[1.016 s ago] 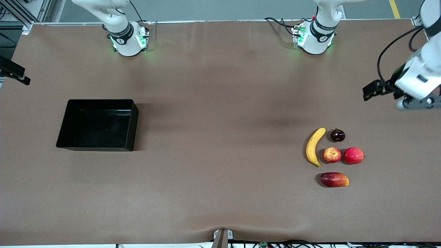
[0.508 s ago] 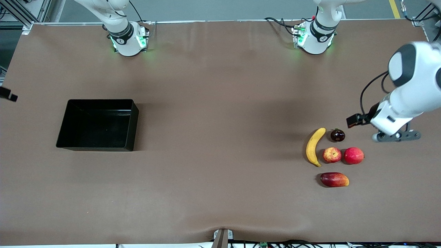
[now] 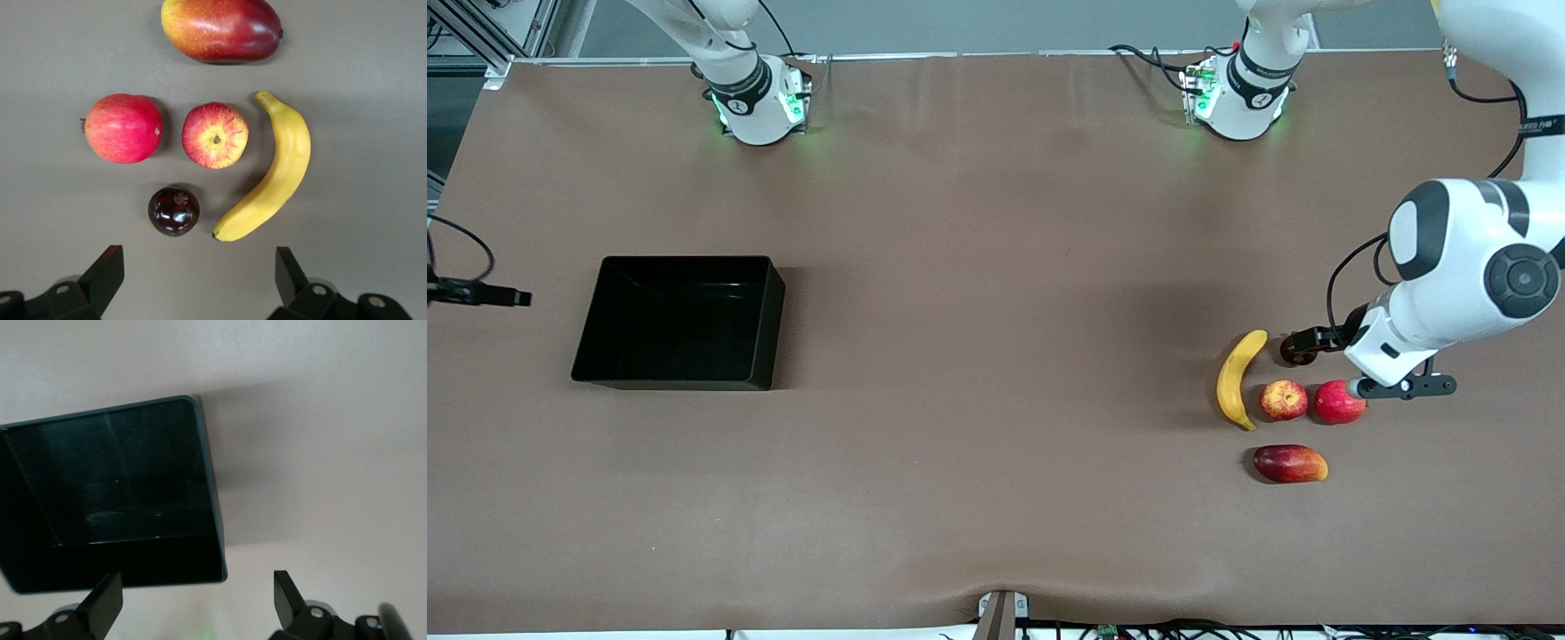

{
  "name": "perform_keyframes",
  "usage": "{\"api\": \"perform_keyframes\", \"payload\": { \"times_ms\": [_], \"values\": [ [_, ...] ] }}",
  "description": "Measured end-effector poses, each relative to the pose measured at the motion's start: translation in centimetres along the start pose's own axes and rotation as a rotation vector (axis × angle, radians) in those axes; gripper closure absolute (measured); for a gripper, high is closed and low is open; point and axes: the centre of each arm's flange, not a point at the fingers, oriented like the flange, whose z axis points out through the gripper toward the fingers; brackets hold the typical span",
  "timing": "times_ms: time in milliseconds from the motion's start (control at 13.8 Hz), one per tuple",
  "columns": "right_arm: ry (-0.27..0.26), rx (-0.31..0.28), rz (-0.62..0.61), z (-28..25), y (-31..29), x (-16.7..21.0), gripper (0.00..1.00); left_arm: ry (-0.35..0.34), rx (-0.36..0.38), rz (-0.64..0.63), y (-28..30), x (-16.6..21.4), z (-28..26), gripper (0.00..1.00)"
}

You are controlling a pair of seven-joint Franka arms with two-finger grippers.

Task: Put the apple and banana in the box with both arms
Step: 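Reach the left gripper to the apple while the right gripper reaches the box, then grasp the apple with the left gripper while the right gripper slides the box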

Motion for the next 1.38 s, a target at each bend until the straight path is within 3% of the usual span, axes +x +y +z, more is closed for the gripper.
{"api": "perform_keyframes", "payload": {
  "times_ms": [145, 363, 435, 653, 726, 798, 1089, 1379],
  "values": [
    [0.004, 0.000, -0.035, 4.2, -0.4, 1.8, 0.00, -0.011, -0.004, 0.001, 0.1, 0.6, 1.4, 0.00],
    [0.059, -0.027, -0.156, 9.4, -2.2, 3.2, 0.00, -0.031, -0.012, 0.000, 0.1, 1.9, 4.0, 0.00],
    [0.059, -0.030, -0.204, 10.4, -2.2, 3.3, 0.07, -0.029, -0.015, -0.002, 0.1, 2.4, 4.8, 0.00],
    [0.045, -0.026, -0.265, 11.6, -1.3, 3.1, 0.39, -0.021, -0.024, -0.005, 0.0, 3.3, 7.1, 0.00],
    [0.039, -0.023, -0.275, 11.9, -0.8, 2.9, 0.39, -0.014, -0.026, -0.005, 0.0, 3.6, 7.6, 0.00],
    [0.029, -0.018, -0.283, 12.5, -0.4, 2.8, 0.46, -0.007, -0.029, -0.005, 0.1, 3.8, 8.1, 0.00],
    [-0.001, -0.002, -0.275, 14.2, 0.2, 2.5, 0.93, 0.009, -0.036, -0.006, 0.2, 4.4, 9.9, 0.00],
    [-0.049, 0.018, -0.224, 13.4, -0.3, 2.3, 0.94, 0.021, -0.043, -0.007, 0.2, 4.8, 11.6, 0.00]
  ]
}}
